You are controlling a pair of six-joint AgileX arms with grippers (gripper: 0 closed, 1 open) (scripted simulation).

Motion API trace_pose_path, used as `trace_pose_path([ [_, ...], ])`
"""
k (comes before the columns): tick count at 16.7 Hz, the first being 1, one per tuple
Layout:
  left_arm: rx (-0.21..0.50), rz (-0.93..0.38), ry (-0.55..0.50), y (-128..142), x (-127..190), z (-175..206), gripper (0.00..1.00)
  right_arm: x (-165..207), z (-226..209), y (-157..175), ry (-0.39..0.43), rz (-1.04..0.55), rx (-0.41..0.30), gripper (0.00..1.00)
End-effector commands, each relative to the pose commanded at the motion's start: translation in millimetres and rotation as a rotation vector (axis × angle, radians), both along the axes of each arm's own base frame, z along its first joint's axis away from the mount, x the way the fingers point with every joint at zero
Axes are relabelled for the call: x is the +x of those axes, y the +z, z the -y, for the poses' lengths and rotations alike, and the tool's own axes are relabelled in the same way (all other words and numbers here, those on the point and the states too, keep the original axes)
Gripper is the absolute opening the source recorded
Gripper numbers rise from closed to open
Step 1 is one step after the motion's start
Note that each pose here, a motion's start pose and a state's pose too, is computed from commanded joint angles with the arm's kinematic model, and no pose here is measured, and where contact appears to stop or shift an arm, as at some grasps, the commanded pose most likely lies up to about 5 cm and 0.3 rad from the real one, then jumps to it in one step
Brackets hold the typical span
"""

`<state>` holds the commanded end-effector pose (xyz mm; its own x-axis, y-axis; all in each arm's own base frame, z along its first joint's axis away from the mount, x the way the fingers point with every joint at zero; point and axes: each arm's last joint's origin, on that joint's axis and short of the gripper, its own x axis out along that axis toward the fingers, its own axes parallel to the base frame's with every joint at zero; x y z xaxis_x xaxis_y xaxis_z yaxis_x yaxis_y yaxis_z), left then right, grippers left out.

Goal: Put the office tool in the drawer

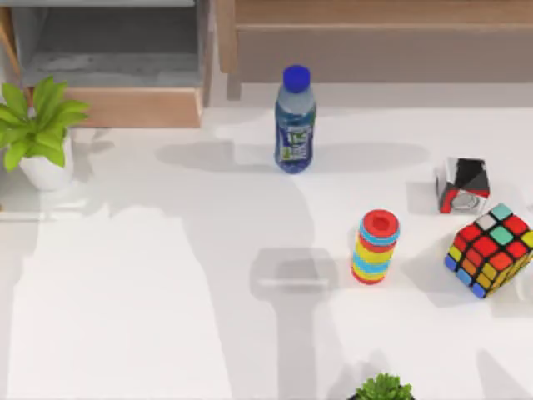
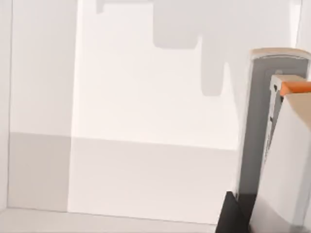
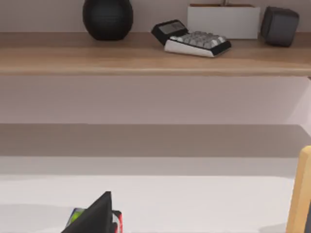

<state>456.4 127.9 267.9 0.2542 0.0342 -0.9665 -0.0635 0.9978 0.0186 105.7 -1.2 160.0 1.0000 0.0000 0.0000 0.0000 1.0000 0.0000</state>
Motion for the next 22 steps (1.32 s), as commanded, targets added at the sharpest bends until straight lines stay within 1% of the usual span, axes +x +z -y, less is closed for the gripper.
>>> trace_pose_path([
  [3, 0.008, -0.106, -0.018, -51.1, 15.0, -35.7, 0.0, 0.0, 0.0, 0.0, 0.0, 0.0, 0.0, 1.0],
  [5, 0.001, -0.183, -0.041, -81.7, 20.0, -44.5, 0.0, 0.0, 0.0, 0.0, 0.0, 0.0, 0.0, 1.0],
  [7, -0.007, -0.242, -0.068, -100.9, 22.5, -43.7, 0.0, 0.0, 0.0, 0.0, 0.0, 0.0, 0.0, 1.0],
  [8, -0.01, -0.256, -0.075, -104.8, 22.8, -42.6, 0.0, 0.0, 0.0, 0.0, 0.0, 0.0, 0.0, 1.0],
  [22, -0.01, -0.256, -0.075, -114.8, 22.8, -42.8, 0.0, 0.0, 0.0, 0.0, 0.0, 0.0, 0.0, 1.0],
])
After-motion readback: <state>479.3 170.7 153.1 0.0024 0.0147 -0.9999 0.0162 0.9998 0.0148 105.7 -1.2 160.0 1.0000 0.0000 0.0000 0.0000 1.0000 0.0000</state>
